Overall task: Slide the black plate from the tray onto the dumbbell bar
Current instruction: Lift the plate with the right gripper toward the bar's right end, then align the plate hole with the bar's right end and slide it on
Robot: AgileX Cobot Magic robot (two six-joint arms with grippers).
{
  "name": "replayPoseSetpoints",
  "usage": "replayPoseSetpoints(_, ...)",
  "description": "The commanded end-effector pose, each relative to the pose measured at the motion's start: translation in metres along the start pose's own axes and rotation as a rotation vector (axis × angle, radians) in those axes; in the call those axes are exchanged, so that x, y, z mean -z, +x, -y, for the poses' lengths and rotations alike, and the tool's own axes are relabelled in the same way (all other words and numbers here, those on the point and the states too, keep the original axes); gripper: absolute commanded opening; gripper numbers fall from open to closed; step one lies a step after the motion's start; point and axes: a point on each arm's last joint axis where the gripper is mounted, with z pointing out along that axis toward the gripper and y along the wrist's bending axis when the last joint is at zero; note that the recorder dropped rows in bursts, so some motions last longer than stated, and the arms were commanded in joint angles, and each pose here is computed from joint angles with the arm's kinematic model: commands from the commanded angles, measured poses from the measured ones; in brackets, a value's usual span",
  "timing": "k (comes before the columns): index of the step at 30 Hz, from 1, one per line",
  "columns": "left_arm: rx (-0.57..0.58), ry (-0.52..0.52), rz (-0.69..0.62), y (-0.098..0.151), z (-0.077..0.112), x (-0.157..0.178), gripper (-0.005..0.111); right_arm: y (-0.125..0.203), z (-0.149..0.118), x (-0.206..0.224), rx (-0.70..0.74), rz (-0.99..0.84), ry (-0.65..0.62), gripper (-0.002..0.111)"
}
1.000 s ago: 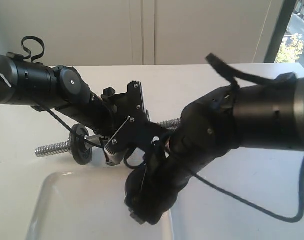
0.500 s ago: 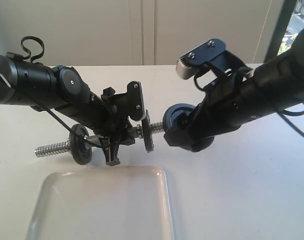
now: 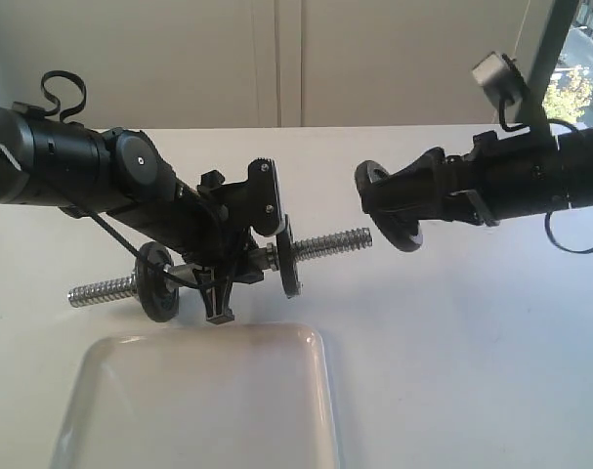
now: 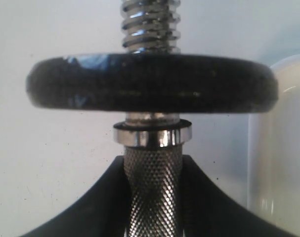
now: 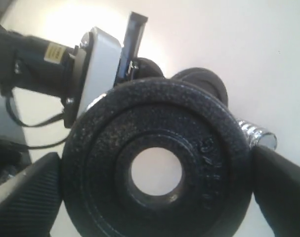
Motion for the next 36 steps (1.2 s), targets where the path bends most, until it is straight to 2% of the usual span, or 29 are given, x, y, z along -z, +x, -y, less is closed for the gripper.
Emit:
replayPoseSetpoints(1,0.044,-0.123,0.068,-0.014,-0.015,0.02,0.0,0.006,0.042,-0.004,-0.167,0.128,-0.078,0.0)
replayPoseSetpoints(5,0.044,-0.123,0.068,-0.014,-0.015,0.02,0.0,0.02,0.066,-0.017,-0.269,0.135,-0.086,0.0)
replayPoseSetpoints(9,0.044,-0.123,0.068,-0.014,-0.015,0.02,0.0,0.024,0.076,-0.022,-0.311,0.158,-0.088,0.0)
replayPoseSetpoints(36,0.044,-0.127,0.069,-0.014,-0.016,0.021,0.0,0.029,0.077,-0.044,-0.353,0.169,-0.12,0.0)
